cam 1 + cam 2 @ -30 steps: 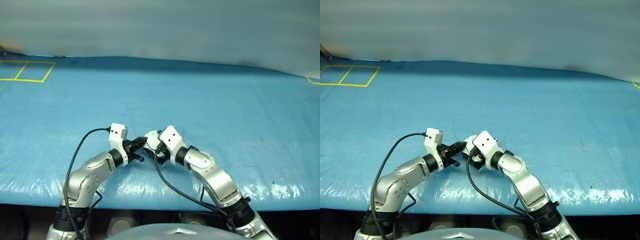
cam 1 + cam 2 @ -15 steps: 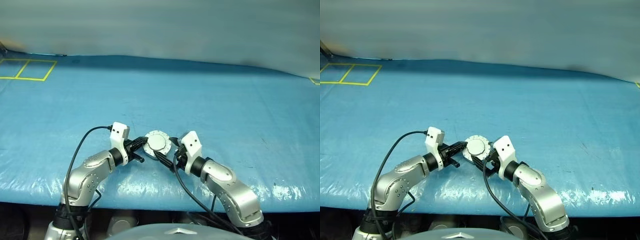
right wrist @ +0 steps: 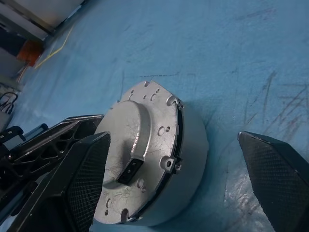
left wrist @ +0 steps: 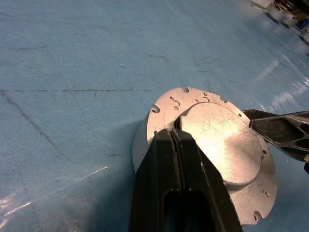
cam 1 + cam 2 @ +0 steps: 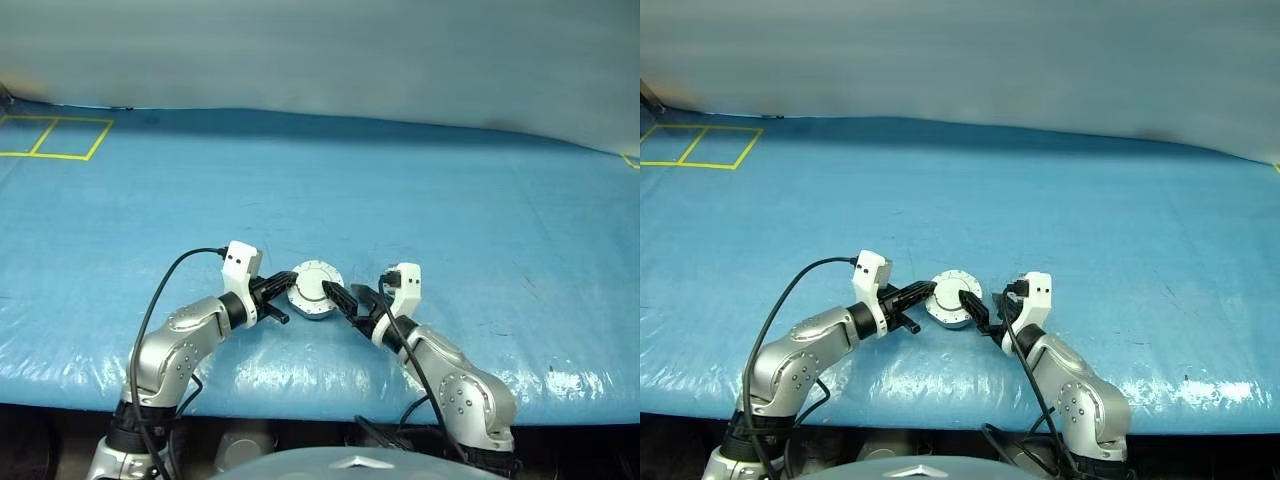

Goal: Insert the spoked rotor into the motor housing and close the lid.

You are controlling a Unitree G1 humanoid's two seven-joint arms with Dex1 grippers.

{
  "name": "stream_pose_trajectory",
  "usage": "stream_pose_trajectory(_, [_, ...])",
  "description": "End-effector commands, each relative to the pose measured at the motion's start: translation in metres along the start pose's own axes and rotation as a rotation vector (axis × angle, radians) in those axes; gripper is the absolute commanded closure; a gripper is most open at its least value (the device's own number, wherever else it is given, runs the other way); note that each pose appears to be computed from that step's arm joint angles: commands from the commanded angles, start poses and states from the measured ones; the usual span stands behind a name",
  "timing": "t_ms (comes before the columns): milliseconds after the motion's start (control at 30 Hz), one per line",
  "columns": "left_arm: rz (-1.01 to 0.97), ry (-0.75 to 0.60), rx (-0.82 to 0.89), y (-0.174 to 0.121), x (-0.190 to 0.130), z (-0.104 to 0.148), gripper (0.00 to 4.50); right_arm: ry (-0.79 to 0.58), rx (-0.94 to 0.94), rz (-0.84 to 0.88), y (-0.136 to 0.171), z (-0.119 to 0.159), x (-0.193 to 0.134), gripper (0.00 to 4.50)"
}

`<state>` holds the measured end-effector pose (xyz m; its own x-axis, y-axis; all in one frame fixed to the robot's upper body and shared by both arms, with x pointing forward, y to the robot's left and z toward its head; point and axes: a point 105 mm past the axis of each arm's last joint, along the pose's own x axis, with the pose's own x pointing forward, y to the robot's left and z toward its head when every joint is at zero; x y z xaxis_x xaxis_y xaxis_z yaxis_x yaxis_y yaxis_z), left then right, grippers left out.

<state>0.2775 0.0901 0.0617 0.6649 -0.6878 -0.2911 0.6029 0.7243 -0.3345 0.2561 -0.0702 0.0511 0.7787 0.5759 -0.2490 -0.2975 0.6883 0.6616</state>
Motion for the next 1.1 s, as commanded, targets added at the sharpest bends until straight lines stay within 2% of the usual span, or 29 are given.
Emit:
stream_pose_trajectory(33, [-0.019,0.038,0.003,-0.004,0.003,-0.007,4.50,0.010,0.095,0.051,0.009,-0.003,0.004,0.04])
stream_pose_trajectory(267, [-0.011,0.034,0.007,-0.002,0.001,-0.008,4.50,0.094,0.305,0.204,0.033,-0.019,0.007,0.04])
stream_pose_trajectory(400, [-0.007,0.034,0.007,-0.001,0.001,-0.009,4.50,0.073,0.452,0.242,0.037,-0.016,0.009,0.04])
stream_pose_trajectory(500, [-0.007,0.035,0.006,-0.001,0.001,-0.010,4.50,0.039,0.562,0.231,0.032,-0.012,0.011,0.59])
stream_pose_trajectory(700, [-0.009,0.039,0.004,-0.001,0.001,-0.011,4.50,0.039,0.624,0.226,0.030,-0.012,0.010,2.50])
stream_pose_trajectory(800, [-0.009,0.041,0.002,-0.001,0.002,-0.012,4.50,0.057,0.621,0.217,0.030,-0.015,0.009,2.88])
stream_pose_trajectory(833, [-0.009,0.042,0.002,-0.001,0.002,-0.012,4.50,0.061,0.619,0.214,0.029,-0.015,0.008,3.17])
stream_pose_trajectory(867, [-0.010,0.042,0.001,-0.001,0.002,-0.012,4.50,0.062,0.620,0.211,0.029,-0.016,0.008,3.30])
stream_pose_trajectory(1100, [0.002,0.024,0.010,0.003,0.002,-0.008,4.50,0.077,0.611,0.189,0.027,-0.018,0.005,3.30])
